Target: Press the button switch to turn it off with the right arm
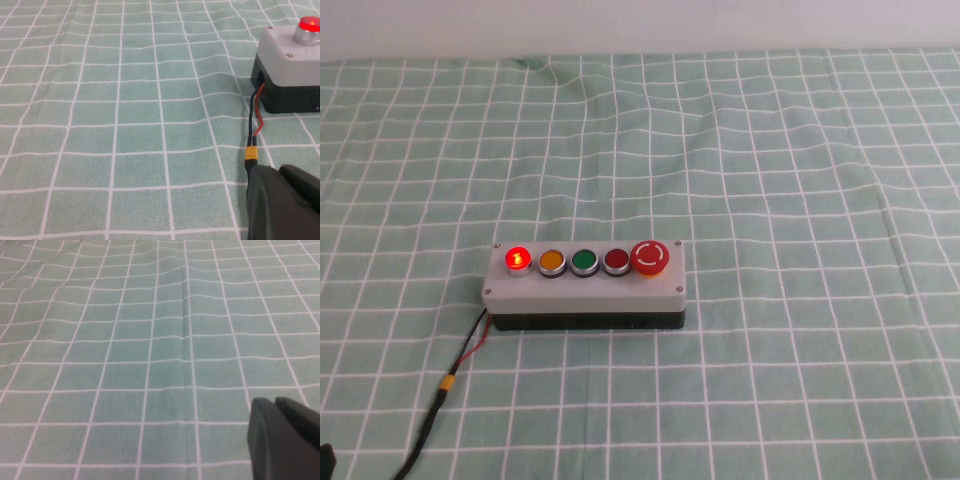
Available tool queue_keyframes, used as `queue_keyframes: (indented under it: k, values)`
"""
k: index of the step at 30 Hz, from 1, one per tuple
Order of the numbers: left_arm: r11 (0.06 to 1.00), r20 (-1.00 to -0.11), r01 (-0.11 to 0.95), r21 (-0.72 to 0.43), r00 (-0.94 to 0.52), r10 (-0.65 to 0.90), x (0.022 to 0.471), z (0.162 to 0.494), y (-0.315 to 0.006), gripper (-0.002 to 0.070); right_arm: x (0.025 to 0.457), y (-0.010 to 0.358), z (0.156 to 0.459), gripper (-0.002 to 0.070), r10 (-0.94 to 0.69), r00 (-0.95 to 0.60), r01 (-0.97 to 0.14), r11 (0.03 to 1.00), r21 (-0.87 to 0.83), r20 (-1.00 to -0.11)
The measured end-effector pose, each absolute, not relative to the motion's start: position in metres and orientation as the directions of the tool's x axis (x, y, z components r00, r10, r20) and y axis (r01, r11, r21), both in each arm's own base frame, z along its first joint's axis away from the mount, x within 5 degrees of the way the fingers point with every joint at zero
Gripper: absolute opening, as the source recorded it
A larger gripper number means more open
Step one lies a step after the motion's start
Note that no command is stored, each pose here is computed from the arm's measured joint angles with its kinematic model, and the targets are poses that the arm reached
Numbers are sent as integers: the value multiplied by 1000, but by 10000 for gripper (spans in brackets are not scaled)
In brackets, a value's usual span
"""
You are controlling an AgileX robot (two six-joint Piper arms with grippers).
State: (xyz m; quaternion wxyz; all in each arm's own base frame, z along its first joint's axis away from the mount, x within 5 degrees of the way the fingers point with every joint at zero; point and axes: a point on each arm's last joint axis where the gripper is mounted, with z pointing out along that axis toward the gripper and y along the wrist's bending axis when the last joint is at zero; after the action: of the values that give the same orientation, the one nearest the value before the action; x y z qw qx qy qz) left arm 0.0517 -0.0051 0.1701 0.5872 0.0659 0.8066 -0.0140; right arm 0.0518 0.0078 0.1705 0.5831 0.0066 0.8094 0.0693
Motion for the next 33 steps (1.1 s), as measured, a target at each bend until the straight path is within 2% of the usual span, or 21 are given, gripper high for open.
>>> queue_keyframes:
  k: [22, 28, 33]
  values:
    - [991, -949, 123, 55, -302, 90, 52, 170, -5, -3, 52, 8, 172, -16, 94, -298, -70, 990, 120, -950]
    - [991, -949, 123, 55, -302, 90, 52, 170, -5, -3, 55, 6, 181, -16, 105, -204, -67, 990, 121, -973]
    - [991, -949, 123, 55, -302, 90, 52, 170, -5, -3, 57, 4, 195, -16, 118, -44, -62, 991, 120, -992]
